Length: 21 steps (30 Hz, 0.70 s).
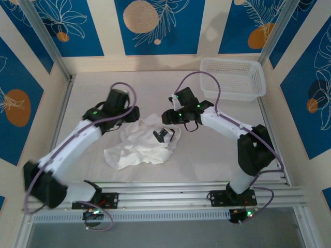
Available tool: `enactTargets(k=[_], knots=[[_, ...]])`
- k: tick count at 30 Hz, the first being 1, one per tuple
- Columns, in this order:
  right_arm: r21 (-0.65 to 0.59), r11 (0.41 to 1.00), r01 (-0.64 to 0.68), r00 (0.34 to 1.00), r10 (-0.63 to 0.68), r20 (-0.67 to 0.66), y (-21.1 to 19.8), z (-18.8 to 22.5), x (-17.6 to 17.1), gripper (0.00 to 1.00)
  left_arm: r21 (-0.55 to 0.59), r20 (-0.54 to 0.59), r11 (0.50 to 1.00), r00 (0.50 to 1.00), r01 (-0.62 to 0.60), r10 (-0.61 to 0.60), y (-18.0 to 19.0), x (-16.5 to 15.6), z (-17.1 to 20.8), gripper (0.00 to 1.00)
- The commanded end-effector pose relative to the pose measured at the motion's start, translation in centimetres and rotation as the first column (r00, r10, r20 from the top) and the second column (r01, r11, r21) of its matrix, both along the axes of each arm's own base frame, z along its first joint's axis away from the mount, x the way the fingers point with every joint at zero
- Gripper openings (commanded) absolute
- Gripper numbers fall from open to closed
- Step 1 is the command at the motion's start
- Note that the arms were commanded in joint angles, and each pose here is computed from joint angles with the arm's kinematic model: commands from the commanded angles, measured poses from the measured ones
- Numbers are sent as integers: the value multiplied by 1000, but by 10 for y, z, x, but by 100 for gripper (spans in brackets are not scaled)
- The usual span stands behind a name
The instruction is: Fold the inside-out t-shirt
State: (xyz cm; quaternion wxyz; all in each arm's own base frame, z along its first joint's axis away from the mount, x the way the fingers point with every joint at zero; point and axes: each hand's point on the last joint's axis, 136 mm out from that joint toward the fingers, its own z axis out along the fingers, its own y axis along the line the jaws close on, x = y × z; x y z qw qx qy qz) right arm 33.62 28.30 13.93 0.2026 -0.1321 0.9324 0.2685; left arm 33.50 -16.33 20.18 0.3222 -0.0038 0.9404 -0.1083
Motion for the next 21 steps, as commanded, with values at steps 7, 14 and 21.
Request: enactTargets(k=[7,14,21], knots=[[35,999,-28,991,33,-133,12,-13,-30,52,-97,-293,986,943,133,-156,-35,18,-97,70],[86,991,-105,981,117,-156,28,-13,-48,36,4,-231,993,966,119,-115,-17,39,-87,0],[250,907,-339,941,332,71,70,27,-106,0,-204,199,950,960,238,-198,-44,75,105,0]])
